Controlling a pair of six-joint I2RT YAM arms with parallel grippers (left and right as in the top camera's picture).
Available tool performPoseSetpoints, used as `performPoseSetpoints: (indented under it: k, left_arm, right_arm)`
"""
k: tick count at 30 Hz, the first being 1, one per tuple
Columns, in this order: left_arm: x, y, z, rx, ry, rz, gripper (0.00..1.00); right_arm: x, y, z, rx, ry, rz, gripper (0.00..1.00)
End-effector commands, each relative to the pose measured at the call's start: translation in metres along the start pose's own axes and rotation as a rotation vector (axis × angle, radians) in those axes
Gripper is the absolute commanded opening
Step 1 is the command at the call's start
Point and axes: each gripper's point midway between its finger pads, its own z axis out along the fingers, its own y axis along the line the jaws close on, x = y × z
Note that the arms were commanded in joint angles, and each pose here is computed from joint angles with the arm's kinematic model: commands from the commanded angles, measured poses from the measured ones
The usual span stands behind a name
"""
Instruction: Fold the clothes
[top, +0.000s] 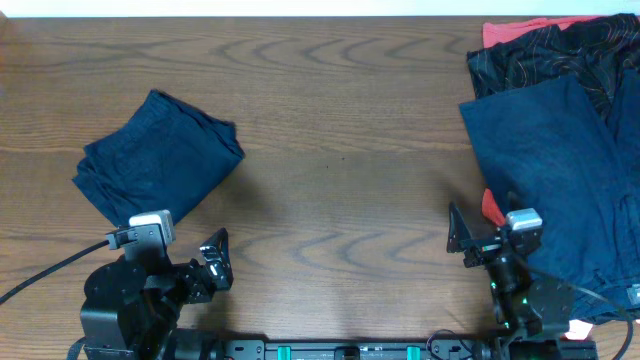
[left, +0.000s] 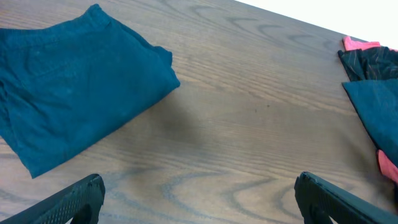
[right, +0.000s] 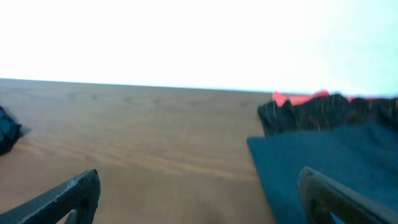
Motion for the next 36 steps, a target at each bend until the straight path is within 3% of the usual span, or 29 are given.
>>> performPoseSetpoints:
  k: [1,7,36]
  left_arm:
    - [0.001,0.002,0.001,-0.011,-0.001,-0.004,0.98]
    - [0.001,0.002,0.001,-0.011,-0.001,-0.004,0.98]
    - [0.001,0.002,0.001,-0.011,-0.002,-0.004,0.98]
  right_arm:
    - [0.008,-0.001,0.001,0.004,-0.032,-0.035,0.99]
    - [0.02,-0.006,0.001,0.034,0.018,-0.139,0.99]
    - [0.019,-0.006,0.001,0.032,0.015,-0.14,0.99]
